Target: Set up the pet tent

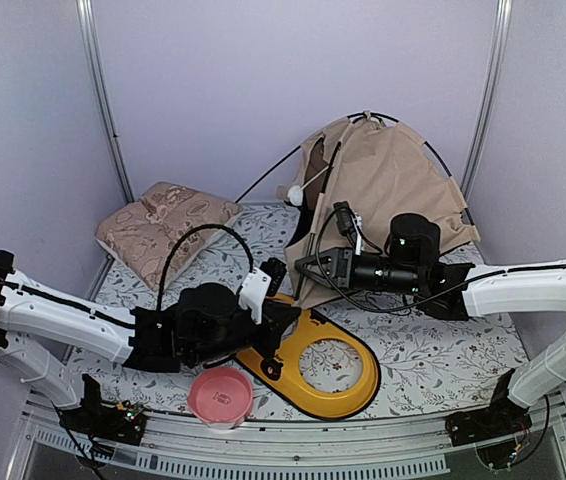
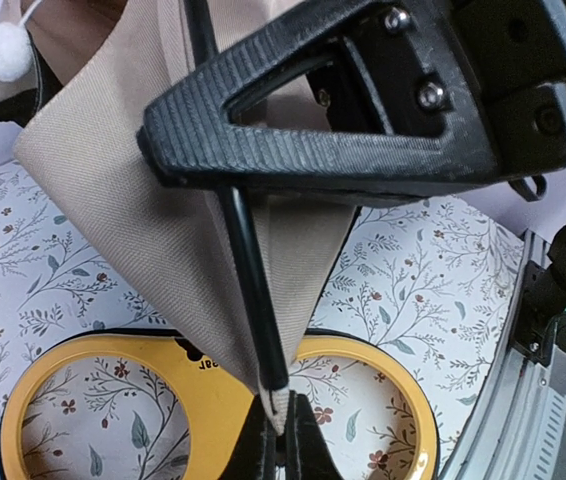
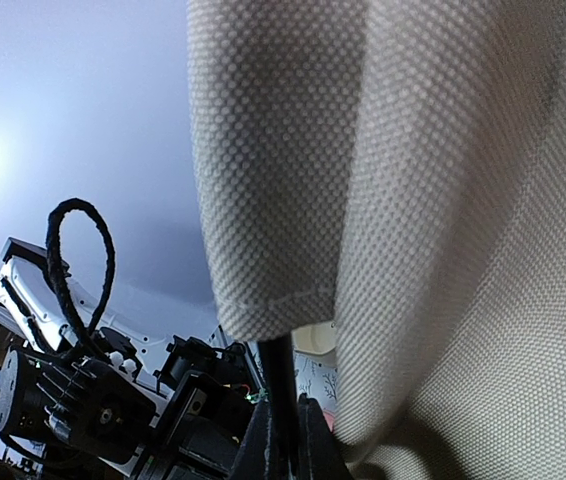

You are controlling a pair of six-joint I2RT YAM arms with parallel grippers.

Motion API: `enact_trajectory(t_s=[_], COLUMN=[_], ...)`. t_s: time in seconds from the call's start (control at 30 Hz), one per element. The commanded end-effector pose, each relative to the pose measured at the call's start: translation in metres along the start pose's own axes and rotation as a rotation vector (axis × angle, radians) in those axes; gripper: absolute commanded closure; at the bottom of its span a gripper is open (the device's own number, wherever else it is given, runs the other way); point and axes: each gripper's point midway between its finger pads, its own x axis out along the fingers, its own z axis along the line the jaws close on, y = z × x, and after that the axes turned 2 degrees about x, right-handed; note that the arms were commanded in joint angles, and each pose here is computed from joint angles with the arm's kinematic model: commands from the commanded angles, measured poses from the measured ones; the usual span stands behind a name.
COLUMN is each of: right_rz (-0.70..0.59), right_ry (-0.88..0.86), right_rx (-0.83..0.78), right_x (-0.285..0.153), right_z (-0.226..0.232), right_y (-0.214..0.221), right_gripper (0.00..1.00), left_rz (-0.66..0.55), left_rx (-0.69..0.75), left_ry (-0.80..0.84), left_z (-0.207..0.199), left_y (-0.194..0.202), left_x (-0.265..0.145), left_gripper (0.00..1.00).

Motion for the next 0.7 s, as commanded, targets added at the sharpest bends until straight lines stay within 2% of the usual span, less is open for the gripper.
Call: enact_trajectory(t_s=[0.0,0.67], right_rz=[-0.255,-0.282], right_ry=[0.107,0.110], right_rx=[0.008,0.025], right_x=[-0.022,-0.022], right_z=[-0.023,-0.024], right_y=[-0.069,-0.081], right_gripper=[1.00,1.00], left_rz=[0.176,0.193], left_rx=[0.074,0.081], left_ry=[0.092,0.101], left_z=[-0.025,-0.030], left_y=[0.053,0.061], left_x=[-0.006,-0.006], left_gripper=[1.00,1.00])
